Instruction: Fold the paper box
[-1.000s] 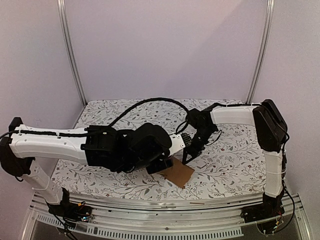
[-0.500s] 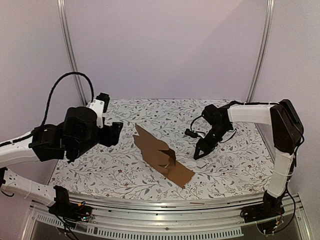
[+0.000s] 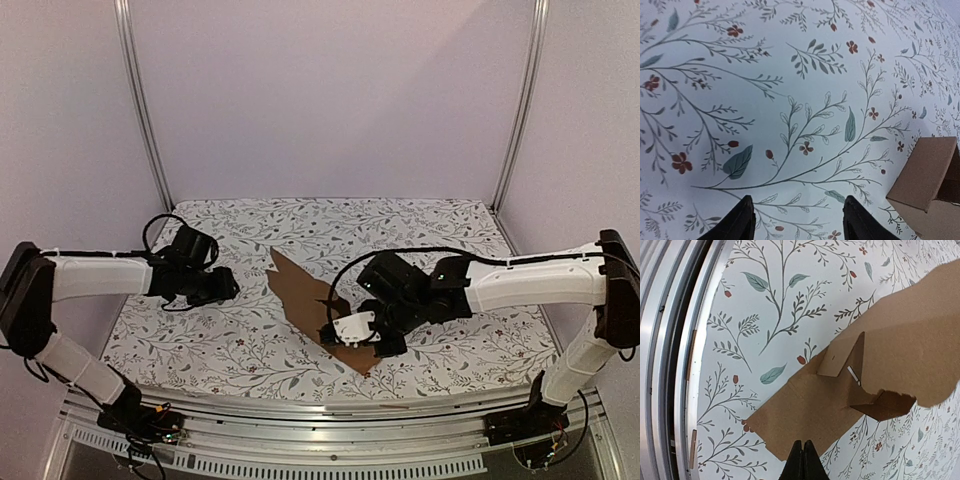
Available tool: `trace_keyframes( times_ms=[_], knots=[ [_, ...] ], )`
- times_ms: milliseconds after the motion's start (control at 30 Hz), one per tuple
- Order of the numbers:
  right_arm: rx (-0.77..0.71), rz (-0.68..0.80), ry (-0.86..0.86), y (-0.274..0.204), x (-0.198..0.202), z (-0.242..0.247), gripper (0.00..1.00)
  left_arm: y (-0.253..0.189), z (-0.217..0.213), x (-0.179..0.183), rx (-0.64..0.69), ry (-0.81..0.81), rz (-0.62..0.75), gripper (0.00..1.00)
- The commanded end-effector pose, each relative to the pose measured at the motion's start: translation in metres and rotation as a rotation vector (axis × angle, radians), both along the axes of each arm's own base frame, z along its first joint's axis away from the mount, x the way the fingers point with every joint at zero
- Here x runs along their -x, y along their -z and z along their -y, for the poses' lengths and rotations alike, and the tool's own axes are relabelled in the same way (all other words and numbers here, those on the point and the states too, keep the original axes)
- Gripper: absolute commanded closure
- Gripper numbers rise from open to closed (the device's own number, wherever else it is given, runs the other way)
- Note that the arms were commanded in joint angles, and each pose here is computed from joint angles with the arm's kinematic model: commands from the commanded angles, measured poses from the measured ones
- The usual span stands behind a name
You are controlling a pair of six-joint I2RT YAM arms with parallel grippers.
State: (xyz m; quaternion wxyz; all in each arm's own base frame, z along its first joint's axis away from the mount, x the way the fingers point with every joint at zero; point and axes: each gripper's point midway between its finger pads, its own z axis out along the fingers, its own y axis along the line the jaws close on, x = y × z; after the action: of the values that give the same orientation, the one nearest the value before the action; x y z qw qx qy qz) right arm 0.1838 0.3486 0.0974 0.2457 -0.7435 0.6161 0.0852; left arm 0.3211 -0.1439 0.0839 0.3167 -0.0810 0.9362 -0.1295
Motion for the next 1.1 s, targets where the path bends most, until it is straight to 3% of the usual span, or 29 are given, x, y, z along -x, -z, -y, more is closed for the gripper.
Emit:
trace_keyframes(
  times_ms=[0, 233, 667, 1067],
  knots=[
    [0.092, 0.290, -0.149, 0.013, 0.003, -0.025, 1.00, 0.026, 0.066, -0.029, 0.232, 0.211, -0.078, 0.42],
    [0.168, 0.487, -0.215, 0.034, -0.005, -0.044, 1.00, 0.058, 0.112, -0.055, 0.336, 0.347, -0.128, 0.44],
    [0.232, 0.593, -0.220, 0.060, -0.024, -0.053, 1.00, 0.083, 0.146, -0.082, 0.371, 0.445, -0.139, 0.45],
    [0.241, 0.767, -0.162, 0.064, -0.064, -0.063, 1.00, 0.087, 0.191, -0.058, 0.427, 0.588, -0.157, 0.50]
  ],
)
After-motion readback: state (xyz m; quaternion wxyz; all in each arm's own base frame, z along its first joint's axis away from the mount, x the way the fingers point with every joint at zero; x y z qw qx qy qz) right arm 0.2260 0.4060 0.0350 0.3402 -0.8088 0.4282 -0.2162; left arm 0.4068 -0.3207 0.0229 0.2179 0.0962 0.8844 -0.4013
